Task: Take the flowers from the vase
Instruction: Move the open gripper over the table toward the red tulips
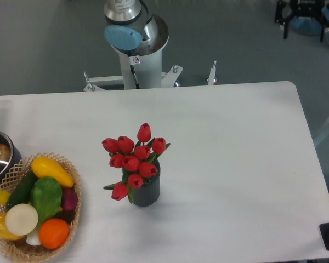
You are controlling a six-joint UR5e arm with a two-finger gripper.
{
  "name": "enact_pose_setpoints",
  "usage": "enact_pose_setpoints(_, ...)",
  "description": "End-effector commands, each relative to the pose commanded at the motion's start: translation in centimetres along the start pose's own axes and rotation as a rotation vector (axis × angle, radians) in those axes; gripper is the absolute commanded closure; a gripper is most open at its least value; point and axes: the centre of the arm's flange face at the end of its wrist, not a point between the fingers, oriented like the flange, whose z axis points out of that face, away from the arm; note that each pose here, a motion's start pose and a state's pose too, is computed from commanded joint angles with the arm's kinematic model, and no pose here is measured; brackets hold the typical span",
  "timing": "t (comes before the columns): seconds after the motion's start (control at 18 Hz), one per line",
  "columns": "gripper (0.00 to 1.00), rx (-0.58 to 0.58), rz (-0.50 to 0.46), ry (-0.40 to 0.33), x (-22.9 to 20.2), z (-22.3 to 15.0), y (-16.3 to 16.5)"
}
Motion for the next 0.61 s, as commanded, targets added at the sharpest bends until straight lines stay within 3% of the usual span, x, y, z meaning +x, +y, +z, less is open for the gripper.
enact_pose_setpoints(0.22,0.00,0.028,-0.023,0.071,2.1,3.2,-2.5)
enact_pose_setpoints(0.61,0.00,0.051,0.006,0.113,3.6,4.7,-7.1)
